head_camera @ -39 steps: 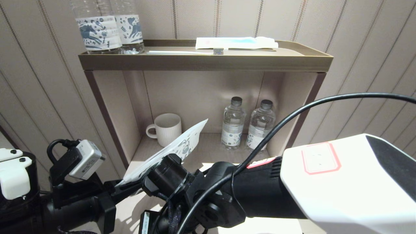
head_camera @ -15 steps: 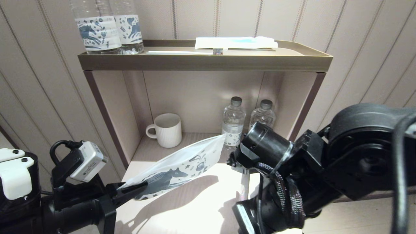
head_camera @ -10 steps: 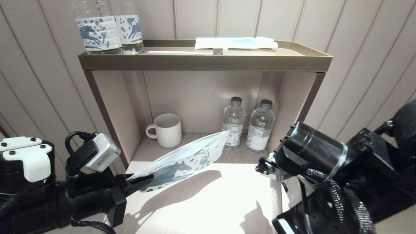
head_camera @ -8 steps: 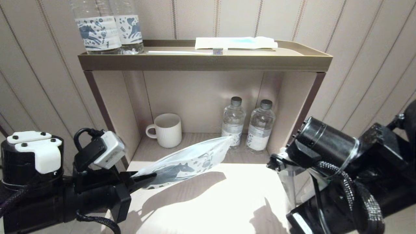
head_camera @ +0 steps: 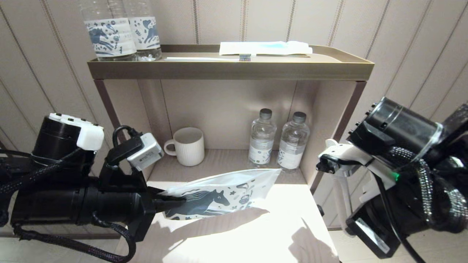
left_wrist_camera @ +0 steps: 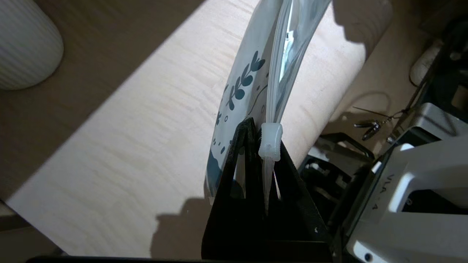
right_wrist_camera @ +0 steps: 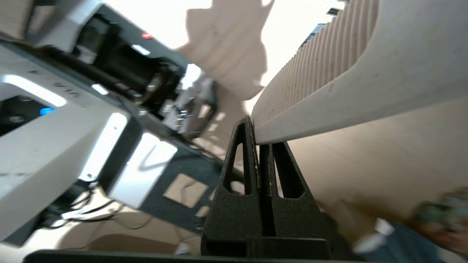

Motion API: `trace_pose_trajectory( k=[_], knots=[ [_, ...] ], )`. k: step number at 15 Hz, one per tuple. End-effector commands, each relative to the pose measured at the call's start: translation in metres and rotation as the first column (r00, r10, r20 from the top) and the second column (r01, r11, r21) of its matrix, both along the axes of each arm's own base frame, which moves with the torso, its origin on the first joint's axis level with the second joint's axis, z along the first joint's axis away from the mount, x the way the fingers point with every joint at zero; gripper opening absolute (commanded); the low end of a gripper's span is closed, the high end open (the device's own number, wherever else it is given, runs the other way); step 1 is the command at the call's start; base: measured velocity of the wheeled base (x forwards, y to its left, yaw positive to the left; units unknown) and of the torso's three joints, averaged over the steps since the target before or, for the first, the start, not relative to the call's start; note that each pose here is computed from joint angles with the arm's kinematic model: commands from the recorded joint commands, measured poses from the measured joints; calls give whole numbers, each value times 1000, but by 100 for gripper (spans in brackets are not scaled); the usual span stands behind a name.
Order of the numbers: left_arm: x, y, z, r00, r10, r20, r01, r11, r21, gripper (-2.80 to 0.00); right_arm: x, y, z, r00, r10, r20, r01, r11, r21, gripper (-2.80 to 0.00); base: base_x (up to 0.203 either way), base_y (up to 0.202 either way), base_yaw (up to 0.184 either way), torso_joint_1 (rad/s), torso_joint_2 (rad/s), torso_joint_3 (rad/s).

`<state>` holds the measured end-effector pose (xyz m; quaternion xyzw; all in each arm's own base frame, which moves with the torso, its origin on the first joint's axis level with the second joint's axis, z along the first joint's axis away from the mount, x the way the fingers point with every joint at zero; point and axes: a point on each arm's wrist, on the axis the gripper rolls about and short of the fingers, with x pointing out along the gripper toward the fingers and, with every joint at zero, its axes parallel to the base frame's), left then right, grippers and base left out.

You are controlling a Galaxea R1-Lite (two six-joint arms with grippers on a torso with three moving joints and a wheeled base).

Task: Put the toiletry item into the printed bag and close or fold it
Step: Place the comb into the storage bag

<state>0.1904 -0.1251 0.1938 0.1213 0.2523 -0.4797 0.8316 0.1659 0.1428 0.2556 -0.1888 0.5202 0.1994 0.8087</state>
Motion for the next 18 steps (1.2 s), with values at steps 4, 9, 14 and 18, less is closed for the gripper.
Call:
trace_pose_trajectory(
  k=[4, 9, 14, 18],
  knots=[
    [17, -13, 3, 997, -68, -35, 70, 997, 35, -280, -6, 10, 26, 994, 113, 0, -112, 981, -159, -280, 0, 0, 0, 0, 0, 0],
    [13, -17, -1, 967, -231, -108, 228, 973, -34, -280, 4, 28, 33, 923, 382, -52, -385, 906, -175, -280, 0, 0, 0, 0, 0, 0],
    [5, -13, -24, 927, -371, -58, 372, 928, 11, -280, 31, 58, 23, 869, 493, 44, -493, 870, -11, -280, 0, 0, 0, 0, 0, 0],
    [10, -16, -37, 922, -386, 20, 386, 922, 15, -280, 30, 64, 26, 845, 530, 76, -535, 842, 75, -280, 0, 0, 0, 0, 0, 0]
  ],
)
